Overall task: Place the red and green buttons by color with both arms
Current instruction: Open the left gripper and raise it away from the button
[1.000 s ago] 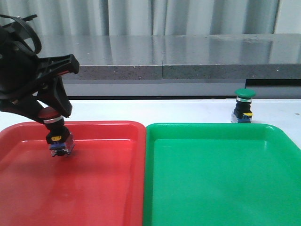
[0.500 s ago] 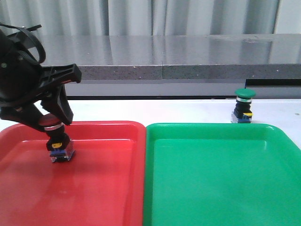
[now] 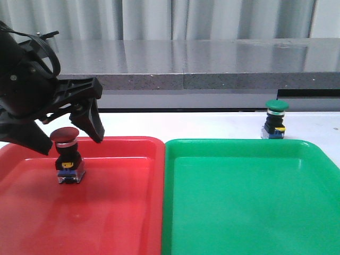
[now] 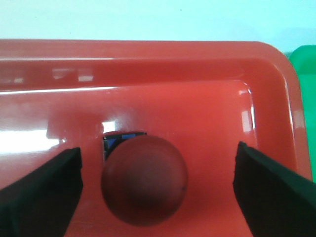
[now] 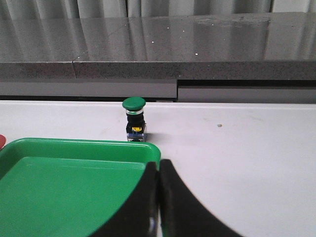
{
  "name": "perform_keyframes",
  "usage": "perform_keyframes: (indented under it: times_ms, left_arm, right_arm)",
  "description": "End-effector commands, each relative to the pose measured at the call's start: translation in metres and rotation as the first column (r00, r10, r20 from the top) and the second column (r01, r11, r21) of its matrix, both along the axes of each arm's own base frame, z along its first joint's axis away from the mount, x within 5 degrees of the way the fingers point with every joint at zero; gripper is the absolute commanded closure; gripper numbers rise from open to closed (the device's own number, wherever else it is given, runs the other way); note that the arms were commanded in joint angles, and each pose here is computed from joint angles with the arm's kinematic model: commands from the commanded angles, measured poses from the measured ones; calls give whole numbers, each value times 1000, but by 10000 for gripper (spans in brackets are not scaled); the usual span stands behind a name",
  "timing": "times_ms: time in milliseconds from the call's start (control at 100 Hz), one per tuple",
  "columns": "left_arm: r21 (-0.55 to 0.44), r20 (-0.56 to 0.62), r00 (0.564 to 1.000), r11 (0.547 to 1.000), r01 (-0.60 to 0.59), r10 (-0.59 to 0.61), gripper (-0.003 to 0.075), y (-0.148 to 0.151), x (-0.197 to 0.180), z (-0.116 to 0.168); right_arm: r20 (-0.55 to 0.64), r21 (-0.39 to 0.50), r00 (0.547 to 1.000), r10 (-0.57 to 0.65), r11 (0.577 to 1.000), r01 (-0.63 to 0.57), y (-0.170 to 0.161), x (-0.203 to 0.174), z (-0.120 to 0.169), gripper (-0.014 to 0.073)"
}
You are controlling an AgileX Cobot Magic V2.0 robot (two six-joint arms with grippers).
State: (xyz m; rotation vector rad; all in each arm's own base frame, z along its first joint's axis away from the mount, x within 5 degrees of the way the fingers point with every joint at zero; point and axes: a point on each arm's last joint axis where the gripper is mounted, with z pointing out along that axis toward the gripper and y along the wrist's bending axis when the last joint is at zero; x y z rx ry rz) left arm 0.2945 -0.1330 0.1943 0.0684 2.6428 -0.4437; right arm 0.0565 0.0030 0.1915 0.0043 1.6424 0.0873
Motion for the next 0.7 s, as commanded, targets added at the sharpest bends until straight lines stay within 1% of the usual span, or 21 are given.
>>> perform_keyframes:
  times_ms: [0,260,380,450,520,690]
  left_arm:
    - [-20,125,992,1000,6,-4,123,-1,3,26]
    - [-18,265,964,1000,26,-20,123,5,-3,58]
    - [-12,332,943,999,40,-34,123,9,-10,78]
    - [-13,389,921,999,45,-36,123,12,-16,92]
    - [-19,457,889,999,47,-34,123,15,-21,107]
    - [-35,606,795,998,53,-21,134,25,-40,145]
  right_arm:
    - [116,5,993,-6,1000,5,0,-2,14,663]
    - [116,5,993,-6,1000,5,0,-2,14,663]
    - [116,5,993,-6,1000,5,0,-2,14,663]
    - [116,5,993,-6,1000,5,0,-2,14,663]
    - [116,5,993,-6,1000,5,0,-2,14,663]
    - [116,5,993,-6,1000,5,0,-2,14,663]
